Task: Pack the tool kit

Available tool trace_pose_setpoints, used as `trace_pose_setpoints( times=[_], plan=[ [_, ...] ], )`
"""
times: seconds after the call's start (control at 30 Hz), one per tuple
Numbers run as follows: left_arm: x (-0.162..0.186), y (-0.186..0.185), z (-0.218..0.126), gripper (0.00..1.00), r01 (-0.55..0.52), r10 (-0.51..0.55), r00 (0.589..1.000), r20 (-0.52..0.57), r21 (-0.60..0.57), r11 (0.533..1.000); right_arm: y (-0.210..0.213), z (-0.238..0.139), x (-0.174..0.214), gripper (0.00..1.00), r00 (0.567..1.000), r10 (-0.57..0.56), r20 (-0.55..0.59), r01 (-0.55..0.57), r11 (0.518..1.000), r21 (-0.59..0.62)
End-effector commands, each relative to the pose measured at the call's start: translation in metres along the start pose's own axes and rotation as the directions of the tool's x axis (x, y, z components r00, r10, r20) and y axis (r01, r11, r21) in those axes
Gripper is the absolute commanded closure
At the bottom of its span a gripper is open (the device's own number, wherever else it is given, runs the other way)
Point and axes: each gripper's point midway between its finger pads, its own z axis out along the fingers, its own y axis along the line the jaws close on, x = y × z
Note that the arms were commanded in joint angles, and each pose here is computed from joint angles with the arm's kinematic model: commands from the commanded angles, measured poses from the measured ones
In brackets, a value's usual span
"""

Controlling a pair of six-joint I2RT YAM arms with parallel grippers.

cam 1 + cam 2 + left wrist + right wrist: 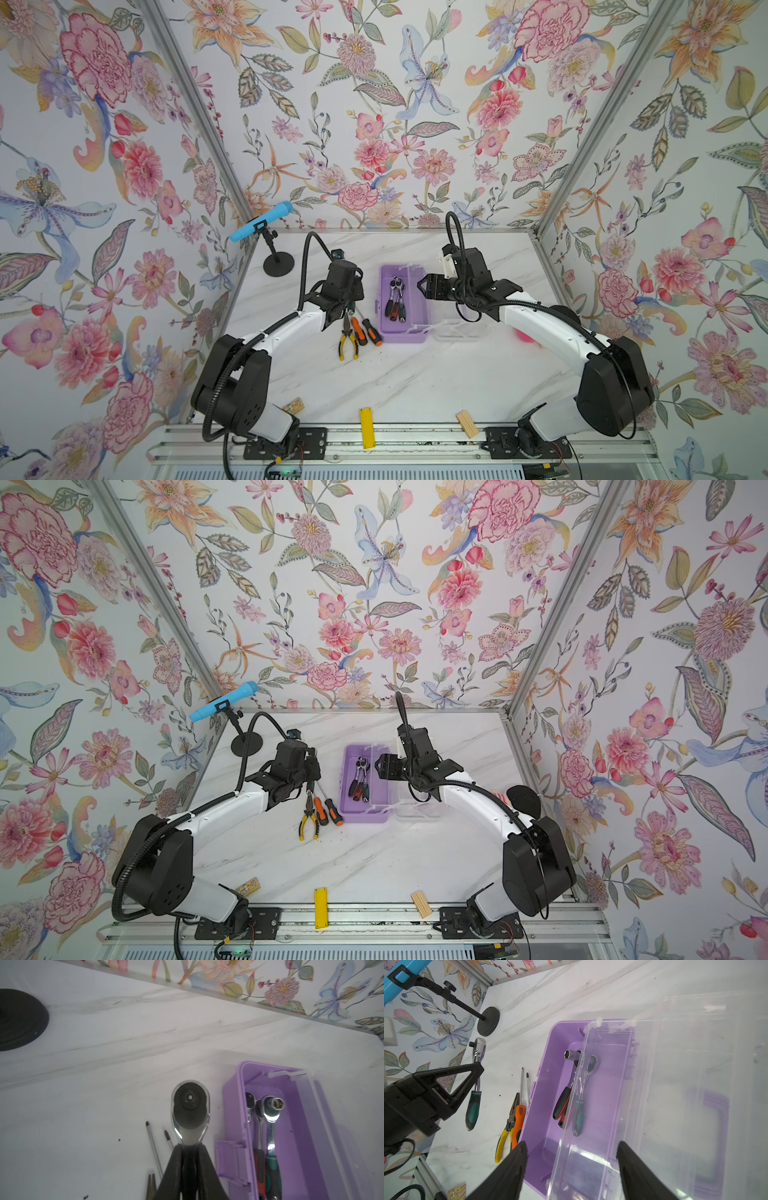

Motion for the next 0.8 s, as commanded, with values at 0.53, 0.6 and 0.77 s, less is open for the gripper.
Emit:
trace_pose_setpoints(
  times=[0.53, 0.6, 0.77],
  plan=[
    [0.031, -0.106, 0.091, 1.00, -0.010, 0.029, 0.994, -0.107, 0.176, 0.984, -0.027, -0.018, 0.000, 0.30, 0.998, 0.046, 0.035, -0.047, 0.999, 0.028],
    [0.040, -0.099, 0.098, 0.80, -0.006, 0.025, 0.991, -0.130, 0.148, 0.989, -0.027, -0.018, 0.000, 0.30, 0.998, 0.046, 0.035, -0.047, 0.999, 0.027],
    [0.044, -0.087, 0.098, 0.66, 0.001, 0.013, 0.991, -0.130, 0.103, 0.995, -0.025, -0.021, -0.002, 0.29, 0.998, 0.043, 0.041, -0.044, 0.999, 0.024]
  ],
)
